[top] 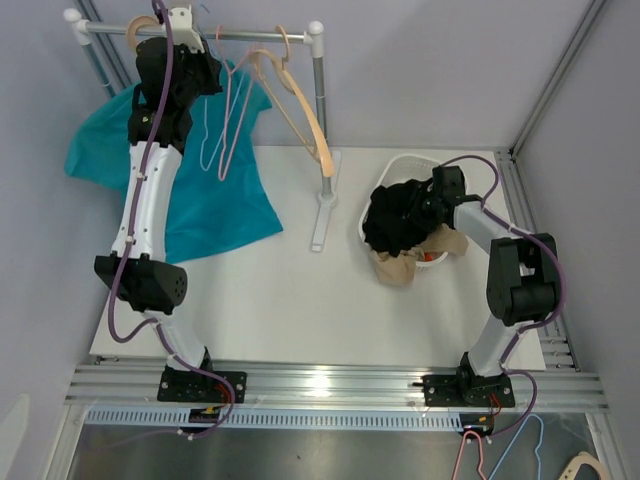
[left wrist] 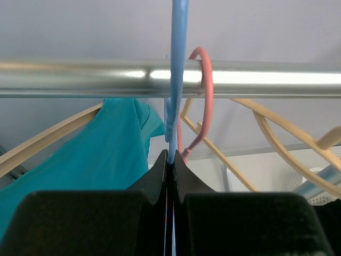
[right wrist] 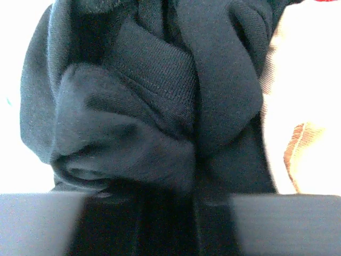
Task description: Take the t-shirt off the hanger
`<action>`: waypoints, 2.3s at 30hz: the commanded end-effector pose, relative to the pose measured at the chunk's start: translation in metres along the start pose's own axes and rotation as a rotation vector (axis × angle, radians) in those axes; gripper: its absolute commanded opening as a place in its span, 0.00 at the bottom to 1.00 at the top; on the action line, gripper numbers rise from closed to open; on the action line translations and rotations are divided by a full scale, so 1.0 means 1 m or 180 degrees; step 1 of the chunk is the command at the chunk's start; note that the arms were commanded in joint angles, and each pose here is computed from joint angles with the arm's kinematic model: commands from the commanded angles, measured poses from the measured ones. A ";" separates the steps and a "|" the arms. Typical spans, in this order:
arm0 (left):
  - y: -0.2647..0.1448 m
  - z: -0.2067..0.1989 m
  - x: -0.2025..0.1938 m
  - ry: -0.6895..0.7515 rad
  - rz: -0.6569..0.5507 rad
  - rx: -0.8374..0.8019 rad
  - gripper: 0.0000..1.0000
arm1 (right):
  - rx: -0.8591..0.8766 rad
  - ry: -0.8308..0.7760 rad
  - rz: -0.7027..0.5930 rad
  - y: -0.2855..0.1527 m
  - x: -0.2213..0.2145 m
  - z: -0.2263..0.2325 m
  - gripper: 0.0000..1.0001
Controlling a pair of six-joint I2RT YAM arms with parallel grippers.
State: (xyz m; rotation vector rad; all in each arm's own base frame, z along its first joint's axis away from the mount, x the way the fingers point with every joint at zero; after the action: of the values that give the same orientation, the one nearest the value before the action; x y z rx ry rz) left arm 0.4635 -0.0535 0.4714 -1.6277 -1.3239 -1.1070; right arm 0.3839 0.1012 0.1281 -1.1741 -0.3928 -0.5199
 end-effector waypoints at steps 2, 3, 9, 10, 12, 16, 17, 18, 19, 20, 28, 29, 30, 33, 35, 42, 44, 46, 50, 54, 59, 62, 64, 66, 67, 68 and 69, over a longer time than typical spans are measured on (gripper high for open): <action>0.011 0.004 0.006 0.0124 -0.0150 -0.0005 0.01 | -0.0638 -0.0074 0.0227 0.004 -0.028 -0.029 0.79; 0.013 0.005 0.002 0.0131 -0.0123 -0.0010 0.01 | -0.0623 -0.0142 0.0025 -0.012 -0.018 -0.021 0.81; 0.030 0.014 -0.016 0.0046 -0.0019 0.0061 0.01 | -0.0892 -0.0385 -0.0452 -0.073 0.016 -0.001 0.89; 0.030 0.013 -0.017 0.0032 -0.0017 0.0041 0.01 | -0.0871 -0.0424 -0.0554 -0.086 0.021 0.005 0.96; 0.031 0.014 -0.023 -0.0010 0.0015 0.0037 0.01 | -0.0861 -0.0478 -0.0694 -0.103 0.029 0.013 0.99; 0.029 0.011 -0.025 -0.0044 0.0044 -0.0056 0.03 | -0.0785 -0.0628 -0.1072 -0.143 0.045 0.029 0.99; 0.026 0.009 -0.023 -0.0053 0.0048 -0.0080 0.22 | -0.0764 -0.0656 -0.1173 -0.155 0.049 0.032 0.99; 0.025 0.008 -0.024 -0.0060 0.0071 -0.0087 0.30 | -0.0736 -0.0672 -0.1209 -0.161 0.051 0.034 0.99; 0.023 0.008 -0.024 -0.0058 0.0091 -0.0085 0.40 | -0.0716 -0.0680 -0.1283 -0.169 0.056 0.037 0.99; 0.021 0.008 -0.023 -0.0067 0.0082 -0.0073 0.53 | -0.0699 -0.0691 -0.1313 -0.173 0.058 0.039 1.00; -0.024 0.004 -0.001 -0.0097 -0.0101 0.0150 0.98 | -0.0474 -0.0725 -0.1358 -0.178 0.065 0.050 1.00; -0.031 0.001 0.003 -0.0092 -0.0150 0.0116 0.99 | -0.0437 -0.0732 -0.1348 -0.178 0.065 0.051 0.99; -0.035 0.000 0.001 -0.0089 -0.0169 0.0067 1.00 | -0.0409 -0.0735 -0.1356 -0.180 0.065 0.053 0.99; -0.061 -0.010 0.012 -0.0007 -0.0279 -0.0092 1.00 | -0.0350 -0.0760 -0.1322 -0.179 0.063 0.054 1.00; -0.074 -0.017 0.026 0.0052 -0.0325 -0.0163 0.99 | -0.0328 -0.0772 -0.1285 -0.179 0.061 0.055 1.00; -0.102 -0.003 0.041 0.0148 -0.0301 -0.0010 0.99 | -0.0180 -0.0801 -0.1294 -0.183 0.060 0.061 1.00; -0.108 0.019 0.049 -0.0083 -0.0297 -0.0032 0.99 | -0.0084 -0.0821 -0.1271 -0.184 0.058 0.065 0.99; -0.112 0.042 0.058 -0.0374 -0.0333 -0.0025 1.00 | -0.0023 -0.0838 -0.1247 -0.184 0.056 0.068 0.99; -0.105 0.062 0.056 -0.0487 -0.0258 -0.0093 0.99 | 0.0020 -0.0869 -0.1232 -0.185 0.055 0.072 0.99; -0.078 0.083 0.050 -0.0519 -0.0141 0.0065 0.99 | 0.0050 -0.0886 -0.1187 -0.183 0.053 0.076 1.00; -0.054 0.088 0.053 -0.0503 -0.0078 -0.0089 0.99 | 0.0040 -0.0879 -0.1185 -0.179 0.052 0.076 0.99; -0.043 0.099 0.050 -0.0467 -0.0109 -0.0012 0.99 | 0.0049 -0.0865 -0.1157 -0.176 0.052 0.076 1.00; -0.038 0.103 0.050 -0.0409 -0.0216 -0.0091 0.99 | 0.0075 -0.0853 -0.1165 -0.179 0.053 0.077 0.99; -0.034 0.106 0.046 -0.0389 -0.0260 -0.0116 0.99 | 0.0143 -0.0855 -0.1184 -0.184 0.052 0.080 0.99; -0.033 0.105 0.050 -0.0343 -0.0355 -0.0159 0.99 | 0.0174 -0.0854 -0.1215 -0.187 0.052 0.082 0.99; -0.032 0.104 0.052 -0.0326 -0.0381 -0.0186 0.99 | 0.0201 -0.0856 -0.1253 -0.193 0.052 0.083 0.99; -0.029 0.105 0.052 -0.0310 -0.0404 -0.0191 0.98 | 0.0215 -0.0859 -0.1264 -0.194 0.052 0.084 0.99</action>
State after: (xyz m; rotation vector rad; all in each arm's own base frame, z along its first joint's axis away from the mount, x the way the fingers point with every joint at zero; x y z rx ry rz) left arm 0.4591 0.0675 0.4579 -1.7232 -1.4442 -1.0029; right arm 0.3189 0.1107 0.3044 -1.1752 -0.8155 -0.6448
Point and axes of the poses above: each gripper's point midway between its finger pads, its own y axis out along the fingers, its own z axis along the line the jaws close on, x = y × z, the point moved 7 cm from there along -y, back along the fingers, and after that the axes turned 15 degrees about -y, right-handed, at the moved point
